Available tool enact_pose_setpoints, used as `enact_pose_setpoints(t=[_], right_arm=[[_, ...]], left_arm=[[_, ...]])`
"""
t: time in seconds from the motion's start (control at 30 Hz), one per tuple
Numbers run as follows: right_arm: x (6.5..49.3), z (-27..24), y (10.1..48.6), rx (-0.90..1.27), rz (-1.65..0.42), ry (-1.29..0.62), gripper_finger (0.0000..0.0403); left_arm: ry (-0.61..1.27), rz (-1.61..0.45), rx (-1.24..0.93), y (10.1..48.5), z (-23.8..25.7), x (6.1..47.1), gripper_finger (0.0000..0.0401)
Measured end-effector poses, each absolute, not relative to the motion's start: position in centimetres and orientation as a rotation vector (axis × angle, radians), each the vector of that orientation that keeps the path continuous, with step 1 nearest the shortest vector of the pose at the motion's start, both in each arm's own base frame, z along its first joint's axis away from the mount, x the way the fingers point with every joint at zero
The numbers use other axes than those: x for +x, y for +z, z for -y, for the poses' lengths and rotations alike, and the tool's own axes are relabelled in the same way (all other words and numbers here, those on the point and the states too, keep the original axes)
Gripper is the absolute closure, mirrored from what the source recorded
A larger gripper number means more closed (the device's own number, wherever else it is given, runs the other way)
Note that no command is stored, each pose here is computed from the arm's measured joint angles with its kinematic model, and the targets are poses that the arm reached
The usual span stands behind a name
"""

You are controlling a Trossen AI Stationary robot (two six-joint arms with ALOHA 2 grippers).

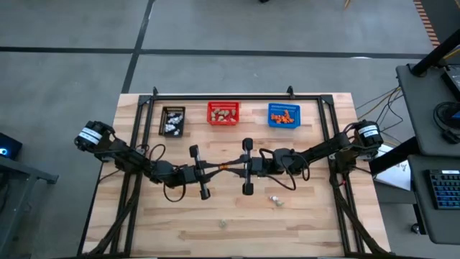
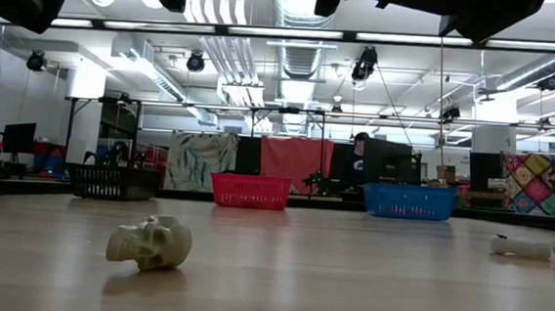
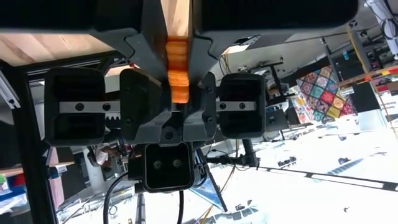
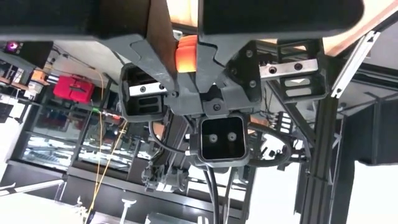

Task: Sort Halloween decoration
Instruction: Put the orange skeleton toy into the blue bin

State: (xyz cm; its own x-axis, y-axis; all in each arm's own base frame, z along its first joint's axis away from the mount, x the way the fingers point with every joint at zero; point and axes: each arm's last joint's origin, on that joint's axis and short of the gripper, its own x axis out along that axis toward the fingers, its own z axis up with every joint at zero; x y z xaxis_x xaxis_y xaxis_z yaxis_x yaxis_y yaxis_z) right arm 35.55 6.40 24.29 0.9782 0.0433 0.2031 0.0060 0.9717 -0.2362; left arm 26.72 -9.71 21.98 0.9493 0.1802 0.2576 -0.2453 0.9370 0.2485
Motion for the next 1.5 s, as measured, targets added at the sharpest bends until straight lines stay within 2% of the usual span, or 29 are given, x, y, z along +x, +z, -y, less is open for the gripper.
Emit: enact_pose_setpoints(t=[0.13,0.47,0.63,0.93,1.07,1.17,1.5], right_arm=[[35.6,-6.4,24.3,-0.237,0.207,0.015,0.0382],[35.4,-6.3,24.6,-0.234,0.201,0.001,0.0383],[35.0,-5.4,25.4,-0.211,0.164,-0.062,0.0384],[33.4,-1.3,26.6,-0.179,-0.046,-0.283,0.0384],[32.2,1.3,26.8,-0.124,-0.169,-0.369,0.0384],[30.9,4.0,26.5,-0.031,-0.268,-0.46,0.0384],[25.1,13.4,21.5,0.414,-0.711,-0.949,0.0383]], left_arm=[[0.228,0.236,0.274,22.0,9.7,26.7,0.0364],[0.282,0.221,0.249,22.0,9.5,26.7,0.0246],[0.304,0.191,0.258,21.7,9.5,26.7,0.021],[0.301,0.16,0.245,21.4,9.5,26.8,0.0199],[0.467,0.105,0.215,21.1,9.0,26.7,0.02],[0.559,0.054,0.223,20.8,8.8,26.6,0.02],[0.562,0.042,0.226,20.6,8.8,26.6,0.02]])
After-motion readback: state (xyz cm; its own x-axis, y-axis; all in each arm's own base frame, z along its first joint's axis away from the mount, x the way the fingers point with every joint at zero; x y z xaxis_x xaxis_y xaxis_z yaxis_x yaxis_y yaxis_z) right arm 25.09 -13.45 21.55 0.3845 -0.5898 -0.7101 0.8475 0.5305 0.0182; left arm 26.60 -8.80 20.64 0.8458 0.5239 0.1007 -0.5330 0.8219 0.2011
